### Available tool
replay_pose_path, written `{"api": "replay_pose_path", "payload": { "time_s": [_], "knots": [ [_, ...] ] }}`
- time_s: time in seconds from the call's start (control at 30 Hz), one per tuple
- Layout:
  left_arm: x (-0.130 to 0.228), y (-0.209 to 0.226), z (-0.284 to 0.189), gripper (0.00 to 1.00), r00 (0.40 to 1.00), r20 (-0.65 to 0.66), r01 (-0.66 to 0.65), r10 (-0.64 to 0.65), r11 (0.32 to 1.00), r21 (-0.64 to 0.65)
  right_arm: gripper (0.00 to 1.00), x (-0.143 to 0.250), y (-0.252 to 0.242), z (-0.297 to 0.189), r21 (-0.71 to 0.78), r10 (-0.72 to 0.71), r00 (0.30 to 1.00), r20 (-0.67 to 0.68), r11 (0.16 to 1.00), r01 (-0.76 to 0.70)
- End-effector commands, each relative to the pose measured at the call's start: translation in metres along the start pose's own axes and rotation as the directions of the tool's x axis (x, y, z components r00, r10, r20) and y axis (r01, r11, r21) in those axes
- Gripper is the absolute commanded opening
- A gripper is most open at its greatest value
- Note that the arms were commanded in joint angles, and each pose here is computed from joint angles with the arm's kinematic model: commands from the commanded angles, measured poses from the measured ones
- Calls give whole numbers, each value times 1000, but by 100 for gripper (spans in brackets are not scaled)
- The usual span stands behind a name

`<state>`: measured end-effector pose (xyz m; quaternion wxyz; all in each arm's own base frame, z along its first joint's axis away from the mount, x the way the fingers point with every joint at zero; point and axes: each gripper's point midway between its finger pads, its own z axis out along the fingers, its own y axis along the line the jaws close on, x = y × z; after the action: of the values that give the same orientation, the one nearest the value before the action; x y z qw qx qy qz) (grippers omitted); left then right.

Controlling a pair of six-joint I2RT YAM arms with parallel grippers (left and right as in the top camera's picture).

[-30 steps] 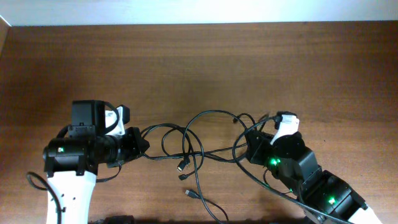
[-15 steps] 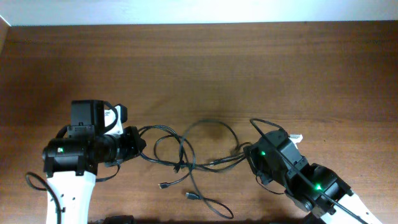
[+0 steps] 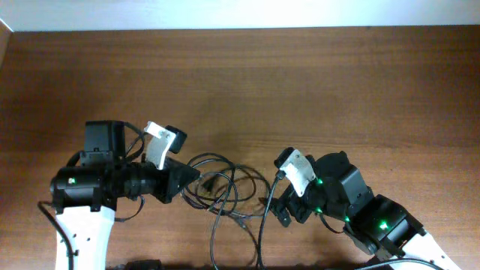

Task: Untangle cables

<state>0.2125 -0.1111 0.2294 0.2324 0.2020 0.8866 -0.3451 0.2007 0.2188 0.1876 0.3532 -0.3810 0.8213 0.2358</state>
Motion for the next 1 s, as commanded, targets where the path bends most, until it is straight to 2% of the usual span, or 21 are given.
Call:
{"api": "replay_pose_path", "payload": {
  "time_s": [0.0, 0.17, 0.27, 0.3, 0.33, 0.4, 0.43, 0.53, 0.63, 0.67, 0.73, 0.77, 0.8, 0.9, 0.97],
  "knots": [
    [-12, -37, -6, 0, 976, 112, -203, 184, 961, 188, 98, 3, 3, 6, -32, -99, 995, -19, 995, 98],
    [-19, -47, -9, 0, 969, 160, -222, 187, 945, 240, 97, 13, 41, 24, -298, -96, 994, -51, 951, 76],
    [-21, -46, -9, 0, 965, 170, -236, 199, 943, 234, 96, 19, 47, 30, -350, -82, 993, -82, 935, 48],
    [-21, -46, -9, 0, 965, 170, -236, 199, 943, 233, 90, 19, 50, 30, -365, -81, 994, -80, 930, 47],
    [-22, -46, -9, 0, 963, 174, -241, 204, 943, 231, 67, 19, 50, 30, -367, -99, 992, -73, 928, 66],
    [-23, -46, -9, 0, 962, 176, -244, 207, 942, 229, 9, 19, 50, 30, -367, -101, 992, -73, 928, 67],
    [-23, -46, -9, 0, 963, 176, -241, 204, 943, 229, 4, 19, 50, 30, -366, -100, 992, -73, 928, 67],
    [-24, -45, -9, 0, 967, 176, -222, 184, 948, 230, 4, 20, 50, 29, -367, -94, 993, -78, 928, 59],
    [-22, -37, -7, 0, 973, 149, -204, 177, 960, 193, 4, 9, 50, 24, -352, 24, 996, -87, 934, -54],
    [-19, -27, -5, 0, 982, 113, -166, 151, 976, 140, 4, -6, 55, 14, -369, 16, 999, -40, 929, -30],
    [-10, 14, -3, 0, 999, 33, 31, -29, 997, -75, 4, -40, 60, -14, -361, -18, 996, 86, 931, 48],
    [-2, 46, -8, 0, 979, 32, 201, -200, 945, -259, 4, -58, 62, -32, -339, -40, 986, 161, 936, 93],
    [2, 58, -12, 0, 961, 50, 274, -274, 902, -333, 4, -69, 60, -45, -297, -56, 976, 210, 948, 118],
    [4, 72, -18, 0, 919, 108, 389, -379, 828, -405, 4, -78, 32, -68, -106, 15, 963, 269, 994, 14],
    [5, 80, -22, 0, 868, 174, 492, -466, 756, -432, 4, -65, -13, -78, 127, 153, 951, 267, 973, -192]
  ]
}}
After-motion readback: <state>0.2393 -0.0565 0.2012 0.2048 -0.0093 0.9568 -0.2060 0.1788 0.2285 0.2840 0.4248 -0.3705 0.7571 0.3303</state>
